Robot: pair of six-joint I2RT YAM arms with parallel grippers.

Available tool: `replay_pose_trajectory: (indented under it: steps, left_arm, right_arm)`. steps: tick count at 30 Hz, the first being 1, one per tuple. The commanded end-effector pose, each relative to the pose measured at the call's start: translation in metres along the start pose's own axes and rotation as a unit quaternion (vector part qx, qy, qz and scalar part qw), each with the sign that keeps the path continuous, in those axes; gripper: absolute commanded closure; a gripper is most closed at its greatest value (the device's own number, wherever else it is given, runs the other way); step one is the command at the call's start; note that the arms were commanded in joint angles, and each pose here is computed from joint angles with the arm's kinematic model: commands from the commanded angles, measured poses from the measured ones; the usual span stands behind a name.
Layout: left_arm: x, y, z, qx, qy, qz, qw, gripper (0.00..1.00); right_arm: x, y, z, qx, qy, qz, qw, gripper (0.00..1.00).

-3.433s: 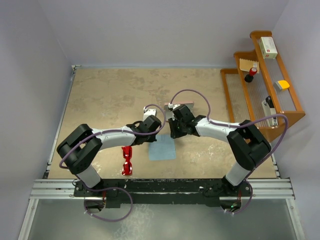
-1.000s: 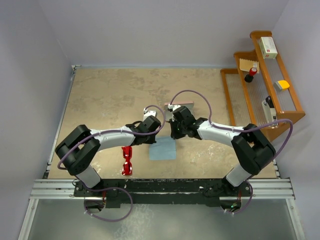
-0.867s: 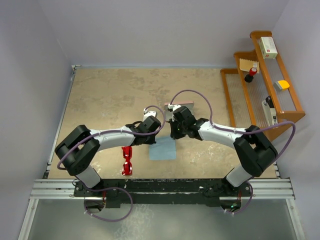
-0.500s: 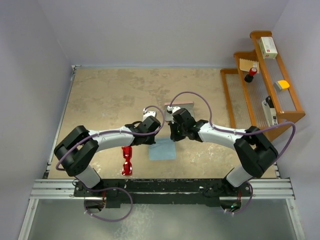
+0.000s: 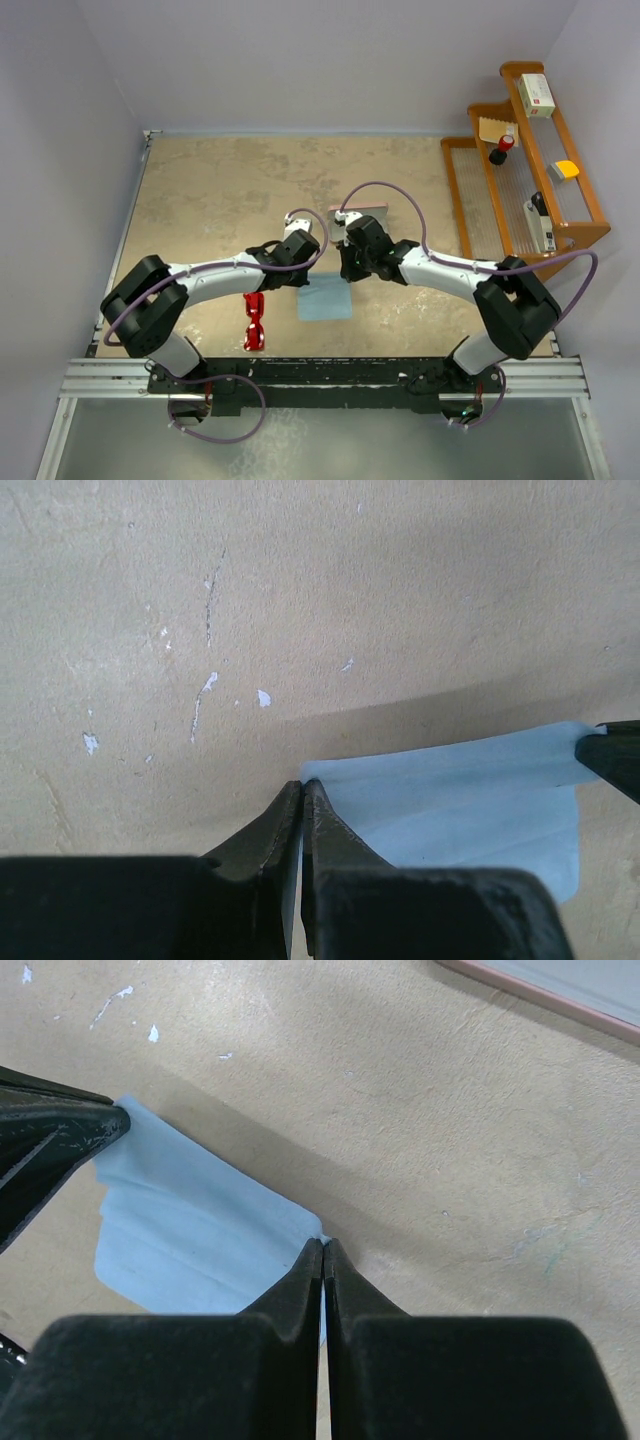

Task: Organize the sunglasses
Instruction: Fold the glasses cleaning cloth at the center of the board.

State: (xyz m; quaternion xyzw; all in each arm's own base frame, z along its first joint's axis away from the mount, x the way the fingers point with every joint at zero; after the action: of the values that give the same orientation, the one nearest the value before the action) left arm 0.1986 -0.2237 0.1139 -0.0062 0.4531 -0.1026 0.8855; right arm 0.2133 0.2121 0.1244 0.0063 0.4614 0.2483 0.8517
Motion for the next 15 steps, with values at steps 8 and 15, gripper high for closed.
replay_pose_trajectory:
  steps: [8,15]
  left_arm:
    - [-0.0128,-0.0050,0.0222,0.016,-0.041,-0.001,0.999,1.00]
    - [-0.0152,-0.0057,0.0232,0.023,-0.048,-0.016,0.998,1.00]
  right_arm:
    - [-0.0082,-0.0017,-0.0007,-0.004,-0.009,-0.006,1.000,1.00]
    - [-0.0091,-0.0015,-0.0027,-0.004,-0.009,-0.003,1.000,1.00]
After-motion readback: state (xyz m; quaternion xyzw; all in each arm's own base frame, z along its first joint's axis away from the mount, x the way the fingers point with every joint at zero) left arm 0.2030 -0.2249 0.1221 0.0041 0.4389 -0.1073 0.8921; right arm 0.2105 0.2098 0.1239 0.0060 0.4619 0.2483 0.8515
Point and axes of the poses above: each gripper's point midway between its finger pads, its own x axis out along the fingers, its own y axis along the line the jaws close on, z = x × y, the point moved 10 cm from there along -x, back along the fingers, and after that the axes turned 2 degrees about x, right-handed, at the moved point
